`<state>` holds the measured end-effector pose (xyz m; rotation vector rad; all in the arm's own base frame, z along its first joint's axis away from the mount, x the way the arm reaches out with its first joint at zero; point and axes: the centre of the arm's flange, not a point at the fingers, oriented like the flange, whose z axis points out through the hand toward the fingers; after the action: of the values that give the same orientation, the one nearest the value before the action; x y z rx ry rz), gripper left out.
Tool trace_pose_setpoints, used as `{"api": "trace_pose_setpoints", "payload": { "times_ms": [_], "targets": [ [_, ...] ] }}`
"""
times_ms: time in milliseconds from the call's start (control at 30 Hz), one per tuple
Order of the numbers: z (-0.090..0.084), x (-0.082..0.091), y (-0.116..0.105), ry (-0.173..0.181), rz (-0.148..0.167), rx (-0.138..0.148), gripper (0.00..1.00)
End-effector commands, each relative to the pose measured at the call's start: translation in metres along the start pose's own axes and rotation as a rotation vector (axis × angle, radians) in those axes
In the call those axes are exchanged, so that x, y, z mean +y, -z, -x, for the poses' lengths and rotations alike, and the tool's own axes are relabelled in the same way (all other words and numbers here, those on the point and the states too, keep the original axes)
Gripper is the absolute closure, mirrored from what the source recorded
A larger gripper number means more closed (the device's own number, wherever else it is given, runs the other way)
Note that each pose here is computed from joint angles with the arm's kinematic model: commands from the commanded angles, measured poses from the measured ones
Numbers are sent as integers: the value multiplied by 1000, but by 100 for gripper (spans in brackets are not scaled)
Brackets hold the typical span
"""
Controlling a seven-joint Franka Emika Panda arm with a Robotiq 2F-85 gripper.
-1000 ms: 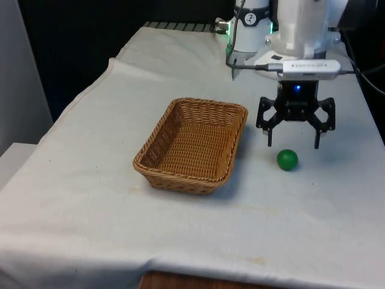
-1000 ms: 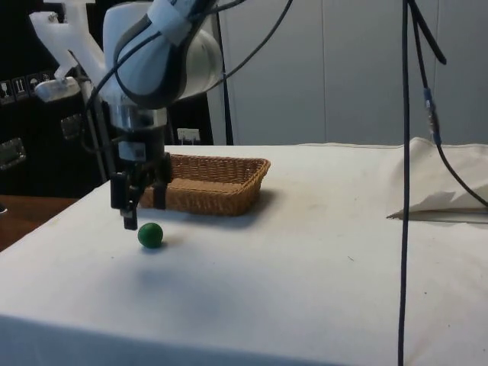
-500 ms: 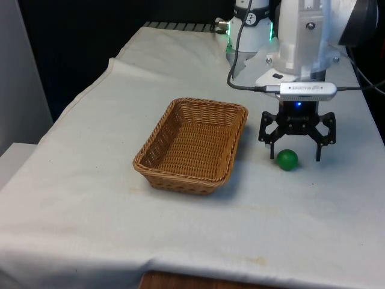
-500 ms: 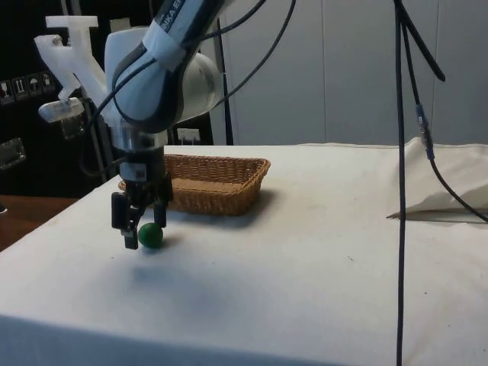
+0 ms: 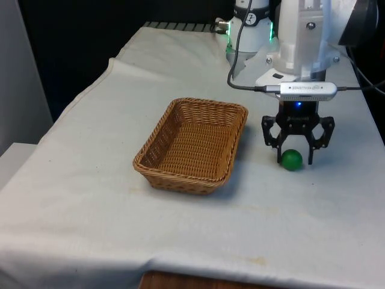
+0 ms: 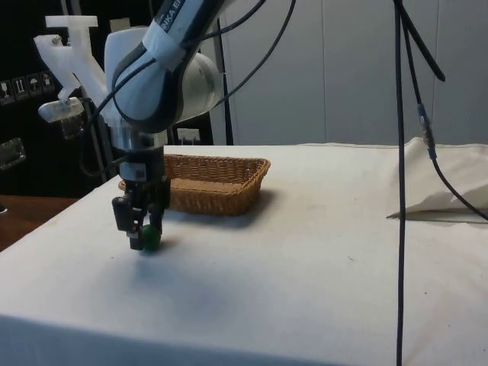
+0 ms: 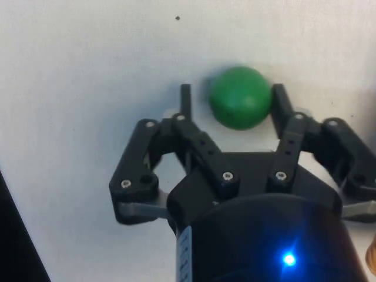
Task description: Pick up the ball and place it into the basket.
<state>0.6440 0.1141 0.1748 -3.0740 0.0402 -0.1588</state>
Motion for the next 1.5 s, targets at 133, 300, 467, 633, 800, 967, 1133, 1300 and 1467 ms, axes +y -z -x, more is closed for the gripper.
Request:
{"api": "trace_pose_setpoints", "payload": {
  "times_ms": [133,300,467,633,800,967,1133,1300,1467],
  "targets": [
    [0,0,0,0,0,1,100],
    [0,0,0,0,2,1,100],
    [-1,0,10,1,4,3,100],
    [-2,-1,28,5,-1,4,100],
    [-1,-1,44,11,-1,4,100],
    [0,-2,58,17,0,1,100],
    [-2,0,73,20,-3,-4,100],
    [-5,5,89,24,-3,-6,100],
    [-6,10,102,23,-2,-12,100]
  ]
}}
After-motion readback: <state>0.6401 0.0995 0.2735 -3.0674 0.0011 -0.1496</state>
